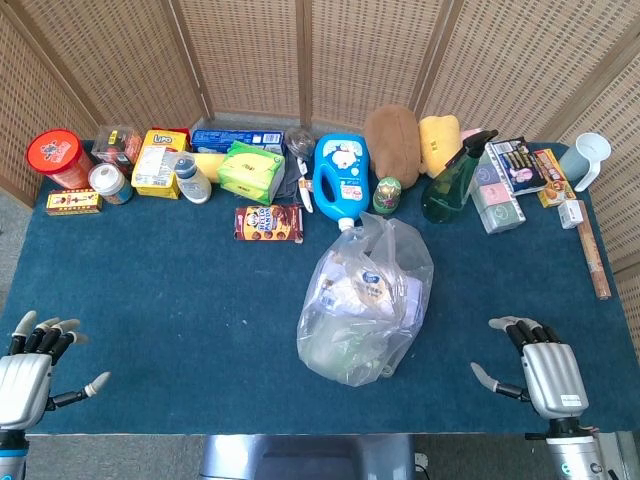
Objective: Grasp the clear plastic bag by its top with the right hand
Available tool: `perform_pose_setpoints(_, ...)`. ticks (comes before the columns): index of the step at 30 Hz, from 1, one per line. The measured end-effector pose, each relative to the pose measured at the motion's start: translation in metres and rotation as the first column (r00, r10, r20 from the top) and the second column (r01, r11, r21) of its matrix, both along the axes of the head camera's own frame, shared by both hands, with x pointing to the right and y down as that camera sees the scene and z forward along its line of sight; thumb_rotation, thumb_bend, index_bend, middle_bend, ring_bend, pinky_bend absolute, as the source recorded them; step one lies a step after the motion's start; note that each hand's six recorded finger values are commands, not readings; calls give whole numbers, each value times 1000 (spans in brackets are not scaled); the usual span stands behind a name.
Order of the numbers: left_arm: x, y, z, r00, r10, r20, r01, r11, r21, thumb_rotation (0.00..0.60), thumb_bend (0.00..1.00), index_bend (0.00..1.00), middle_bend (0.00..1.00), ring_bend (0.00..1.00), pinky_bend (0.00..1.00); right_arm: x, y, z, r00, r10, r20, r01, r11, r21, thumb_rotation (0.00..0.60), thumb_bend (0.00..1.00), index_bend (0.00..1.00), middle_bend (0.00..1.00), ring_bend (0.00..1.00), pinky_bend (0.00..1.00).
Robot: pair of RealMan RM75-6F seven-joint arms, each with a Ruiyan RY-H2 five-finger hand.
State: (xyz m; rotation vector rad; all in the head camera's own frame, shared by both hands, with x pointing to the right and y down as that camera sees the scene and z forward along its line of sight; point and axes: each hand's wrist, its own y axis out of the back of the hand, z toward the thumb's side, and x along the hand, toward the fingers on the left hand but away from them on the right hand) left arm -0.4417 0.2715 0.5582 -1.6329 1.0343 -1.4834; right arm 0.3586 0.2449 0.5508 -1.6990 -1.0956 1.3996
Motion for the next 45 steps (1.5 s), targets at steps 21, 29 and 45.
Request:
perform_pose_setpoints(21, 1, -2, 0, 1000, 3, -3, -3, 1000, 2, 72, 140, 368, 266, 184, 39, -7, -13, 6, 989, 31, 145, -26, 999, -39, 201, 257, 293, 319, 281, 261)
perform_pose_setpoints(29, -1, -1, -1, 1000, -2, 2, 2, 1000, 3, 74, 141, 368, 267, 184, 39, -21, -36, 16, 951, 52, 306, -17, 993, -115, 136, 203, 293, 309, 269, 256)
perform_pose_setpoints(45, -3, -2, 8, 1000, -5, 10, 5, 1000, -20, 78, 139, 368, 266, 184, 39, -59, -78, 47, 923, 9, 385, 89, 968, -235, 114, 201, 293, 306, 258, 250)
